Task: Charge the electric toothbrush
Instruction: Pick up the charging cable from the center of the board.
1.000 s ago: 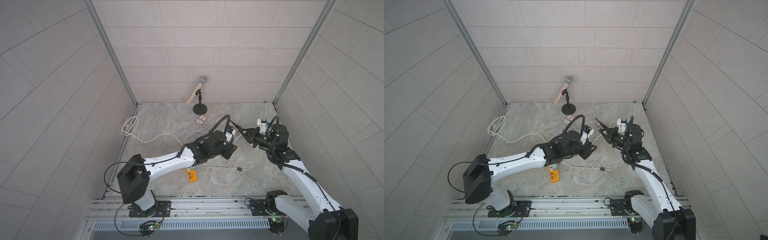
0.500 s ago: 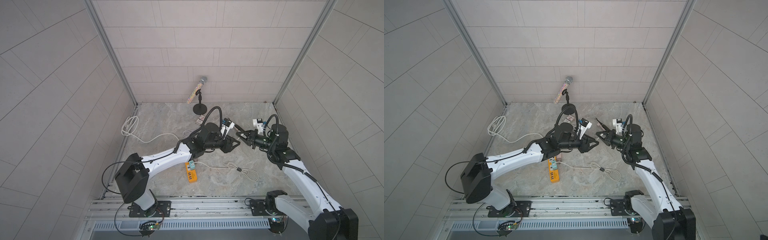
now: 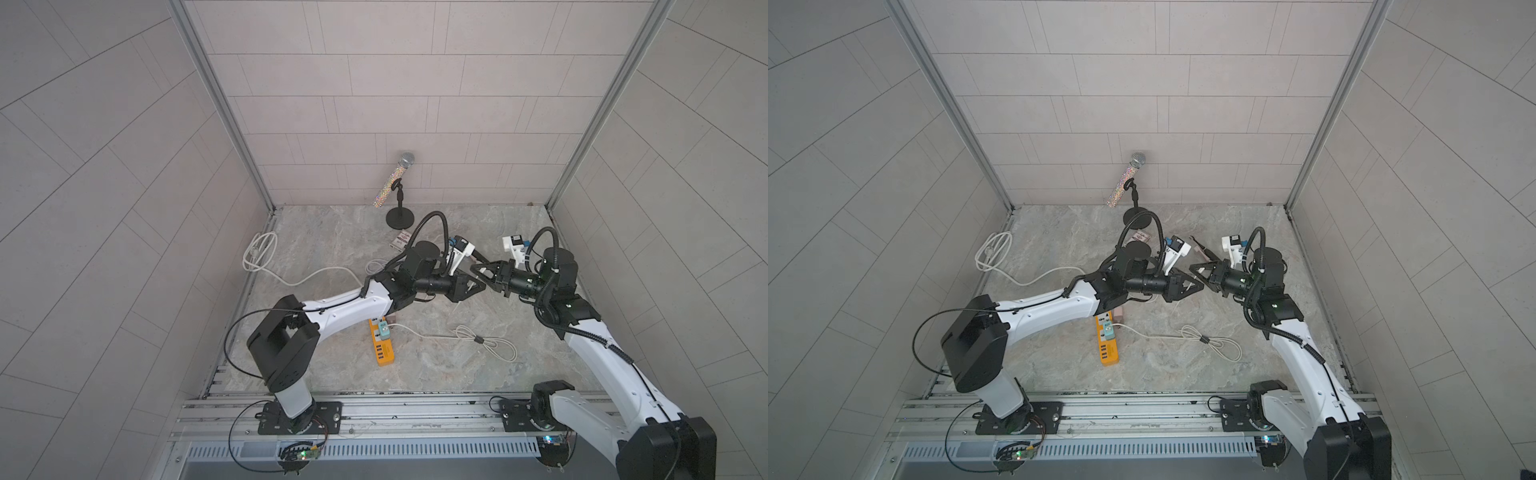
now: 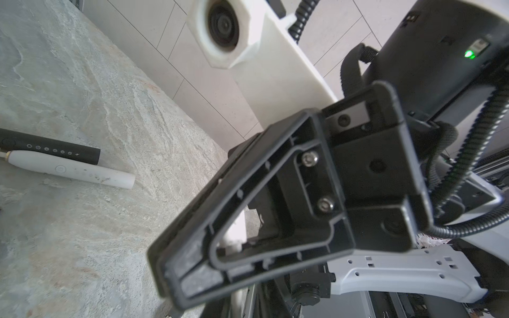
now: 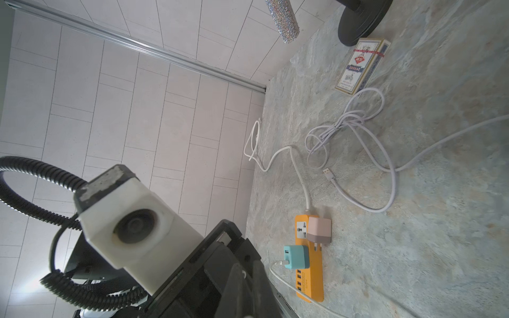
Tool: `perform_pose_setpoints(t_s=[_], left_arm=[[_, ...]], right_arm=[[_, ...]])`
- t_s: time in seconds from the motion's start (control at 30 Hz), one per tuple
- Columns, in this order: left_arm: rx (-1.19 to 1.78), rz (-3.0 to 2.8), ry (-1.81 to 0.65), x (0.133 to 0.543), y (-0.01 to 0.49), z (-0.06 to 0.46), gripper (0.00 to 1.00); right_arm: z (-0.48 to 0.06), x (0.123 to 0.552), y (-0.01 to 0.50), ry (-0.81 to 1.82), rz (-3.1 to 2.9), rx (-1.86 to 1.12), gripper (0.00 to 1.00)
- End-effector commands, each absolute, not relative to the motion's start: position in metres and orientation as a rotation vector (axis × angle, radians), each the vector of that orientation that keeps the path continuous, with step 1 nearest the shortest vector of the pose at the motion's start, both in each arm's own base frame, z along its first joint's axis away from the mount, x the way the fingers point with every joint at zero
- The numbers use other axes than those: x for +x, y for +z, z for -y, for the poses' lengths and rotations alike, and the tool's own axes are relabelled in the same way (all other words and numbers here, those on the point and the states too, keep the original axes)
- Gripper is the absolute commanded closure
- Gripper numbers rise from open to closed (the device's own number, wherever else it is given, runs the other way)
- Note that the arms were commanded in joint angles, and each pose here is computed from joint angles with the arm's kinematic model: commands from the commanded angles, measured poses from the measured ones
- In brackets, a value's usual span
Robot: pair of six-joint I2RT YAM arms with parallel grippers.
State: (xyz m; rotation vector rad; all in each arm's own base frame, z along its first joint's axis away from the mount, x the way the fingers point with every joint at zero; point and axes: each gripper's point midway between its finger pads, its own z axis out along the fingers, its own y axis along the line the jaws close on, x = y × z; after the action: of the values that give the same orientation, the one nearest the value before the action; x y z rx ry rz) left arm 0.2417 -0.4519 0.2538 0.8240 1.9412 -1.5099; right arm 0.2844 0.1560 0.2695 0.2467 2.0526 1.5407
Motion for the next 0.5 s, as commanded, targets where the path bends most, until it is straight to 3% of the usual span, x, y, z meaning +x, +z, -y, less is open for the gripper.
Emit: perform_pose_setpoints(t_s=[0.0, 0.23, 0.27, 0.33, 0.43, 0.47], left_arm=[[0.842, -1.838, -1.553, 0.242, 0.281, 0.459, 0.8], [0.833, -1.834, -1.555, 0.243, 0.286, 0.46, 0.95], [0.832, -1.848, -1.536, 0.244, 0.283, 0.459, 1.0], [0.845, -1.865, -1.513, 0.243, 0.277, 0.456, 1.0], [0.851, -1.876, -1.478, 0.242, 0.27, 0.45, 1.0], [0.86, -1.879, -1.468, 0.24, 0.269, 0.449, 1.0]], right_arm=[[-0.16, 0.28, 0.276, 1.536, -2.043, 0.152, 0.9], [-0.162, 0.274, 0.276, 1.522, -2.054, 0.091, 0.87], [-0.162, 0.273, 0.28, 1.516, -2.047, 0.078, 0.84], [-0.161, 0.273, 0.284, 1.507, -2.037, 0.074, 0.8], [-0.156, 0.274, 0.289, 1.483, -2.029, 0.096, 0.64], [-0.153, 0.275, 0.292, 1.466, -2.021, 0.111, 0.63]])
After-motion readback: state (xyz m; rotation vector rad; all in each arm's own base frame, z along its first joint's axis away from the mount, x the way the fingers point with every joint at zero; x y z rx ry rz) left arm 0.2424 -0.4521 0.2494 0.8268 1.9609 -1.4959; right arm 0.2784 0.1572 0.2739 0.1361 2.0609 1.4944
